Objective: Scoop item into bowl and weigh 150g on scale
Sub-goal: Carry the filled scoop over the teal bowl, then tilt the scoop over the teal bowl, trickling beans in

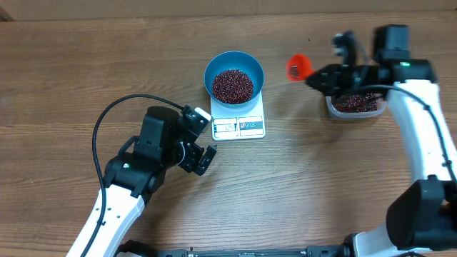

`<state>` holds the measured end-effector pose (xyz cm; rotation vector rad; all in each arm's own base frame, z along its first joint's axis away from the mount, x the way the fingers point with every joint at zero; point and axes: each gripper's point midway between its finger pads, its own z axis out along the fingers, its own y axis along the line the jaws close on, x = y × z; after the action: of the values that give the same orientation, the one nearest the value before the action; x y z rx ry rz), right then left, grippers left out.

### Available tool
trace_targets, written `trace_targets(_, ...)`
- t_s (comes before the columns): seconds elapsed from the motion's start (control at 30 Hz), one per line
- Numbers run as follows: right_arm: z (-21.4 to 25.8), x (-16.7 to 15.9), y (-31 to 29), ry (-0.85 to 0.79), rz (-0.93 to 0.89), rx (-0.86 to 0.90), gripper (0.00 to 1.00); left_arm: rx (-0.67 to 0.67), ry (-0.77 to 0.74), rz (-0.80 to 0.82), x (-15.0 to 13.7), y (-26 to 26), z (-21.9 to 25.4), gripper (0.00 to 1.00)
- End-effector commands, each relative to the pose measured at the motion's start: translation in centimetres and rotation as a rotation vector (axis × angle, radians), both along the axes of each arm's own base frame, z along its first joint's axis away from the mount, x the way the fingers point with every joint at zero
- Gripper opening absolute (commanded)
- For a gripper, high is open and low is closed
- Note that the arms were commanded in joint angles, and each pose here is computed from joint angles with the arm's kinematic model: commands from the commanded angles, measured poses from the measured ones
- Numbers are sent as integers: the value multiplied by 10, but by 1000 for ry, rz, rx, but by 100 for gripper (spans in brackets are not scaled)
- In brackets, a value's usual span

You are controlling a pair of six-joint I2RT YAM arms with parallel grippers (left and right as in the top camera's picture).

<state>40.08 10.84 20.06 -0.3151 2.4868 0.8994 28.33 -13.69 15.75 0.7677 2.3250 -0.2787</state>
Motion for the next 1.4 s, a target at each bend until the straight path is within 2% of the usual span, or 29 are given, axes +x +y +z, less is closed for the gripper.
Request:
trace_targets(0.0, 15, 1, 27, -74, 32, -74, 4, 8, 7, -27, -2, -2, -5, 100)
trace_targets(0.5, 13, -4, 111, -250, 131, -282, 4, 8, 7, -27, -2, -2, -5, 100)
trace_targets(0.67, 13, 3, 112, -302, 90, -372, 4, 8, 7, -27, -2, -2, -5, 100)
trace_targets(1.37, 16, 18, 110, -411, 138, -442, 4, 8, 7, -27, -2, -2, -5, 99)
